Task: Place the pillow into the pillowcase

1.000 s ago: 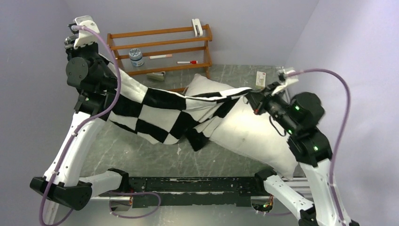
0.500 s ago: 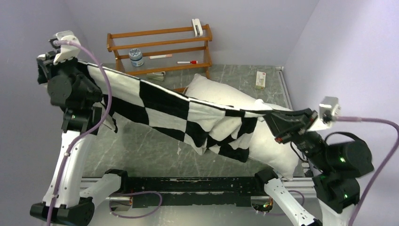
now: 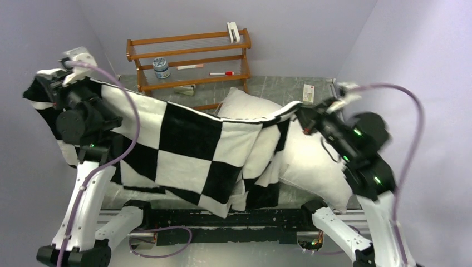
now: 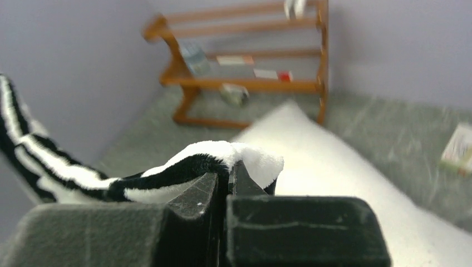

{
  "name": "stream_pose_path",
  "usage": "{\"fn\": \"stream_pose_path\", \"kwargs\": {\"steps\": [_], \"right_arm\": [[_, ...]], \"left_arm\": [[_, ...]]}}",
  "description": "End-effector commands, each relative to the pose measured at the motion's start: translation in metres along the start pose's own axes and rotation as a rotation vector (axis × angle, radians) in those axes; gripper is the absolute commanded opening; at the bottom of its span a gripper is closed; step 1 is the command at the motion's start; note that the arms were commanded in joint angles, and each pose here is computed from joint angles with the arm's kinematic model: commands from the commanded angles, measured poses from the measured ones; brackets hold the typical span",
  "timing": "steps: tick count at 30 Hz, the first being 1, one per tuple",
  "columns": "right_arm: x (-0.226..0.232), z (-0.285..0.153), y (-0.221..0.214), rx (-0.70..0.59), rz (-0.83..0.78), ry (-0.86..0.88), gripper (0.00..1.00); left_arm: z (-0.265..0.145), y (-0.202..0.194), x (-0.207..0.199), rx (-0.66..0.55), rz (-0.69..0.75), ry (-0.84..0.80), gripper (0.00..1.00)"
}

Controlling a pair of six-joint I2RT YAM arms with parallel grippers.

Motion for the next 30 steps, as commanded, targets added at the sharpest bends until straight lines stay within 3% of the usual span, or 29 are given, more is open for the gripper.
{"fn": "stream_pose_path", "kwargs": {"steps": [1,7,11,14,21,25,30], "right_arm": [[-0.04,0.067,-0.055,0.155,0.009,-0.126,0.0],[-0.069,0.138,-0.125,0.263,0.033,-0.092,0.0],[-0.098,0.171,-0.151,0.321,0.039,-0.227,0.0],[-0.118,0.183,-0.16,0.357,0.051,-0.311,0.0],[-0.115,0.194,-0.172,0.35,0.109,-0.224,0.0],[-0.112,0.187,-0.18,0.342,0.16,-0.21,0.12],[-0.112,0.18,-0.173,0.345,0.144,-0.237,0.24]], "left_arm": [[0.008,-0.032,-0.054,0.017,0.048,-0.043,0.05],[0.015,-0.113,-0.138,0.187,0.007,-0.162,0.05],[0.03,-0.161,-0.184,0.322,0.012,-0.177,0.05],[0.042,-0.165,-0.204,0.334,-0.026,-0.166,0.05],[0.056,-0.177,-0.229,0.376,-0.028,-0.121,0.05],[0.049,-0.195,-0.239,0.417,-0.016,-0.133,0.05],[0.045,-0.191,-0.24,0.461,-0.087,-0.16,0.3]]}}
Point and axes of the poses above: each gripper's point midway between its finger pads, its own z axis out along the fingers, its own x axis along the line the jaws close on, y = z × x, the point moved 7 cm from there along -z, back along the fingers, and after that the axes turned 4 degrees about z, right-handed, at the moved point
